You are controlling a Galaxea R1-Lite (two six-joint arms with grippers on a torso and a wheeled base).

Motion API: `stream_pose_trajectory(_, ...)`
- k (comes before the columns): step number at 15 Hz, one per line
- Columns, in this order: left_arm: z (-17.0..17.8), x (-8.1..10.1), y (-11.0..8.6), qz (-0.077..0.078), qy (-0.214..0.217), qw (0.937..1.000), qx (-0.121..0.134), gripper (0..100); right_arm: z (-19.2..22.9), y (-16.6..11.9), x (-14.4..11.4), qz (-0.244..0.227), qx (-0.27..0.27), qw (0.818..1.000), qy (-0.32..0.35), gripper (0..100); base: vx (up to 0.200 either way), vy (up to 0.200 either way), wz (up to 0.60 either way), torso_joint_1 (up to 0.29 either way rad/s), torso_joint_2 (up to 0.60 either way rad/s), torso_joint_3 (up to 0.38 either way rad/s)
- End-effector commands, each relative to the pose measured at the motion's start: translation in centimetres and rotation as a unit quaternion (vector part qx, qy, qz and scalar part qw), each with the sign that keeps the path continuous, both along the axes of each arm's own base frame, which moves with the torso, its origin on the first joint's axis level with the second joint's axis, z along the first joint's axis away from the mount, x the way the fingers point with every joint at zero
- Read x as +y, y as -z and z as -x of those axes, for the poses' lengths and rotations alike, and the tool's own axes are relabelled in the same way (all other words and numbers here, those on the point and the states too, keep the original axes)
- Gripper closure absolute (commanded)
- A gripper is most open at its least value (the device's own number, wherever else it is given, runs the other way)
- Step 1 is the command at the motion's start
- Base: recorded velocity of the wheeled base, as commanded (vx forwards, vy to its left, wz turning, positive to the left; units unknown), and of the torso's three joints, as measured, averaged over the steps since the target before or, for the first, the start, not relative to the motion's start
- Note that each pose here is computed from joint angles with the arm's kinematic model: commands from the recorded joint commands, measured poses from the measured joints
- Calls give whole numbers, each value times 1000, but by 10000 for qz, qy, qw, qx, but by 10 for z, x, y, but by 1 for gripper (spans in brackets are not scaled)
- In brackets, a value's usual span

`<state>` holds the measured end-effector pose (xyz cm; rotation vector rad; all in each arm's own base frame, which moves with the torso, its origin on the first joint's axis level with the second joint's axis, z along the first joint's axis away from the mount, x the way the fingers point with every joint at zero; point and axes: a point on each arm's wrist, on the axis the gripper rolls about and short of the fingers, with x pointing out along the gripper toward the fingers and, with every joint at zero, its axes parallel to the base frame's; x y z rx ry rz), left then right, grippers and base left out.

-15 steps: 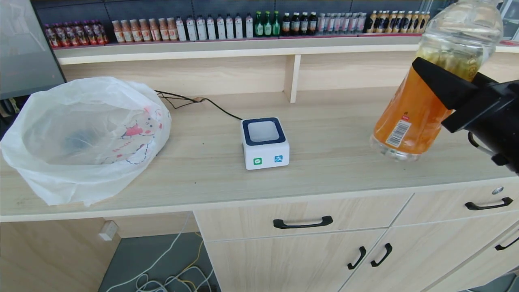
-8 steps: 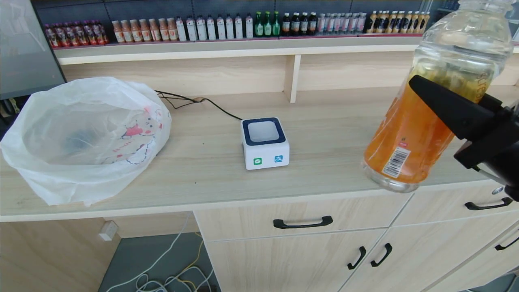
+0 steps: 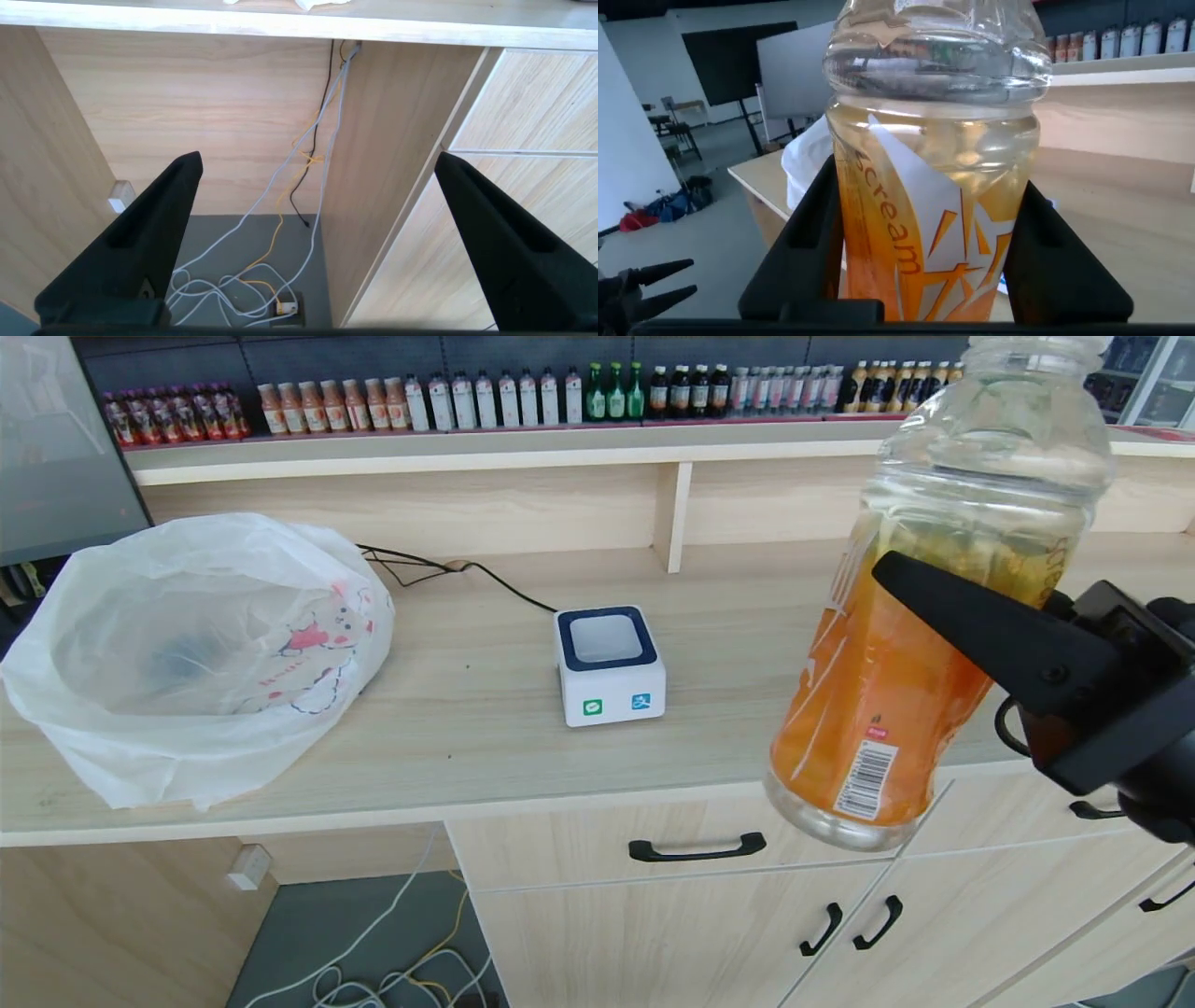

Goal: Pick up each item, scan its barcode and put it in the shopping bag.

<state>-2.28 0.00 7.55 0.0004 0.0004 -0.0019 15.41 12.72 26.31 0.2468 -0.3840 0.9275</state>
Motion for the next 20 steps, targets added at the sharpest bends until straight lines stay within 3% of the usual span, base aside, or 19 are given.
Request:
stream_pose_trajectory(1,0,0,0,2,-2,10000,6,0,-11,-7,12,-161,91,9997,-151,100,0,0,0,0,0,0)
stream_pose_trajectory(4,0,0,0,2,-2,10000,6,0,-23,-35,31,-657,10,9966,-492,100,0,0,0,0,0,0)
stream_pose_trajectory(10,0,0,0,2,-2,10000,6,0,-24,-35,66,-724,222,9912,-1086,100,0,0,0,0,0,0)
stream_pose_trajectory(16,0,0,0,2,-2,10000,6,0,-25,-50,67,-1100,309,9848,-1306,100,0,0,0,0,0,0)
stream_pose_trajectory(20,0,0,0,2,-2,10000,6,0,-23,-46,76,-1037,362,9838,-1414,100,0,0,0,0,0,0)
